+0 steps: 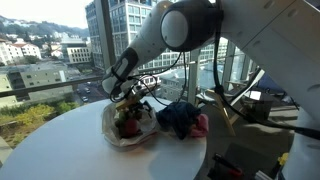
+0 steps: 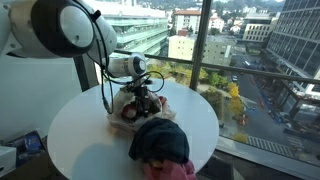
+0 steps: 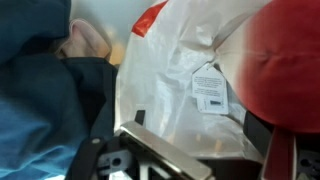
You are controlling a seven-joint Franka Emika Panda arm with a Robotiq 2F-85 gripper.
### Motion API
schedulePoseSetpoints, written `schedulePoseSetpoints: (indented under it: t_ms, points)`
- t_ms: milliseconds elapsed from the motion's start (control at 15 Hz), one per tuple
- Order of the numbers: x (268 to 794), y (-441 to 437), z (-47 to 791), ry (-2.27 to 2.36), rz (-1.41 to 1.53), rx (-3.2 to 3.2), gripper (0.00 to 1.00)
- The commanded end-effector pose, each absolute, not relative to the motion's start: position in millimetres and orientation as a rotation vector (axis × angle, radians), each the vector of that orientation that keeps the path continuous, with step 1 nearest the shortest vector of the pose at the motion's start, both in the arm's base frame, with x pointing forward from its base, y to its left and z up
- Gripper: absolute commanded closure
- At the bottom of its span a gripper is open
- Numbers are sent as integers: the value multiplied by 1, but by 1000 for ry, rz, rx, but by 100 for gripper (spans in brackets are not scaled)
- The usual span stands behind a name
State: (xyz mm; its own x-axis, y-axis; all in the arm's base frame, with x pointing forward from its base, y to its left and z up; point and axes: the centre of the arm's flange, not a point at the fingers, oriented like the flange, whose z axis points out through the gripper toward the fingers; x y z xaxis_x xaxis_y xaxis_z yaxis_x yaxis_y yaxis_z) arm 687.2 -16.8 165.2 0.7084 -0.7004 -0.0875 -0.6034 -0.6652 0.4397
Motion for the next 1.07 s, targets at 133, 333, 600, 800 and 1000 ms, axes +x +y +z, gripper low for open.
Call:
schedulePoseSetpoints:
  t_ms: [133, 333, 600, 800, 1000]
  points:
    - [691, -43, 127, -1161, -337, 2502, 0]
    - [689, -50, 124, -1315, -257, 2514, 0]
    - [689, -46, 134, -1426, -85, 2540, 0]
    - [679, -37, 127, -1446, -43, 2531, 0]
    - [664, -24, 126, -1457, -34, 2550, 27]
